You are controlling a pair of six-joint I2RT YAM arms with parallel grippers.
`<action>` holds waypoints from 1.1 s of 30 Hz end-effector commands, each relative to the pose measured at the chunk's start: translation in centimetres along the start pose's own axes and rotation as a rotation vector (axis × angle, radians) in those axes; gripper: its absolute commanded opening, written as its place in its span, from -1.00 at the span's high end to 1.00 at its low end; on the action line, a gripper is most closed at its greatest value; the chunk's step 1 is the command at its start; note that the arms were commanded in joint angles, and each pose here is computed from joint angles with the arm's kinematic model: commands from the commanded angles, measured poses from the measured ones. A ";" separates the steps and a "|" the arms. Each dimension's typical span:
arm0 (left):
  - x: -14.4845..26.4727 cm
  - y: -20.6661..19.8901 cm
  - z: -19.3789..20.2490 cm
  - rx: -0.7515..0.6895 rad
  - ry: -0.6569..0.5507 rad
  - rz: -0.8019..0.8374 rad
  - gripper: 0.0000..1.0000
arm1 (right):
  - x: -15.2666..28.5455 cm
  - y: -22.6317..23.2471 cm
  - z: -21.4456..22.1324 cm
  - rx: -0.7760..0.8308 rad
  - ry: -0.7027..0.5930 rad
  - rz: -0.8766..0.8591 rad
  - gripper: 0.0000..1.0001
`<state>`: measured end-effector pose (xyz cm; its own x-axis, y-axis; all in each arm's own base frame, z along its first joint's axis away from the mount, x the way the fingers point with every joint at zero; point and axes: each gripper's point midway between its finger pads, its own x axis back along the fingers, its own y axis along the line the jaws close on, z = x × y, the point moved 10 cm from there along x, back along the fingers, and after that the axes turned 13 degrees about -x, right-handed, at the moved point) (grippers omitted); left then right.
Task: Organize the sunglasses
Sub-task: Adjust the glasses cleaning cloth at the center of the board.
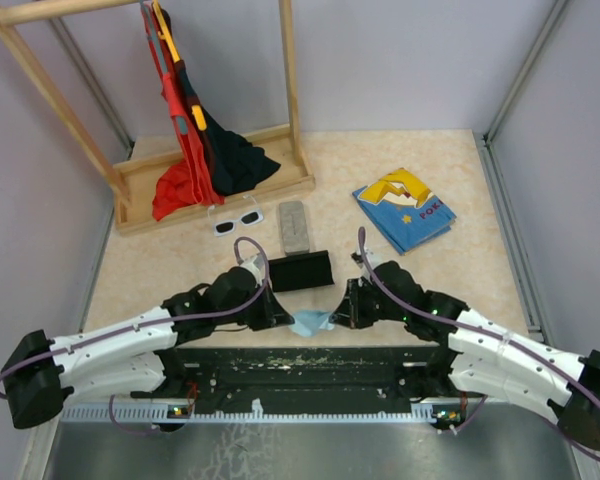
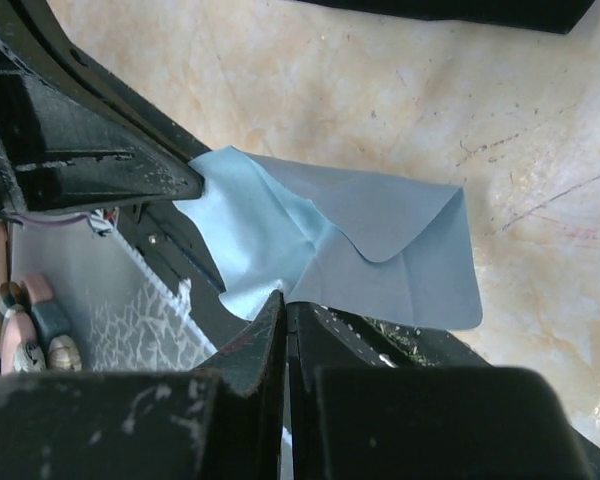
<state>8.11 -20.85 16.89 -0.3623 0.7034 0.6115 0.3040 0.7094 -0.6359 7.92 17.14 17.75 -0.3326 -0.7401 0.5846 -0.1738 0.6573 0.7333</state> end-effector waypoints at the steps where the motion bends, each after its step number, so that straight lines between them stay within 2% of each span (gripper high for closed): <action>1: 0.0 -1.0 -1.5 0.033 -0.061 -0.023 0.99 | 1.9 3.4 -1.9 0.063 -0.123 -0.140 1.00; 5: -0.5 -0.8 -2.1 0.030 -0.076 -0.039 0.99 | 2.2 4.5 -2.3 0.082 -0.138 -0.226 1.00; 21: -0.8 -0.2 -2.0 0.040 -0.066 -0.032 0.99 | 3.7 3.6 -1.9 0.046 -0.220 -0.223 1.00; 27: -1.1 -0.2 -2.0 0.022 -0.077 -0.013 0.99 | 2.0 2.4 -2.0 -0.001 -0.230 -0.108 1.00; 33: -1.3 -0.3 -3.2 0.003 -0.147 -0.024 0.99 | 0.0 0.9 -3.4 -0.064 -0.283 -0.023 1.00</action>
<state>10.26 -21.65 17.34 -0.4370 0.6788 0.5901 0.2685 0.7246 -0.6347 9.20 16.98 20.02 -0.5086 -0.7216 0.4697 -0.1773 0.6217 0.7629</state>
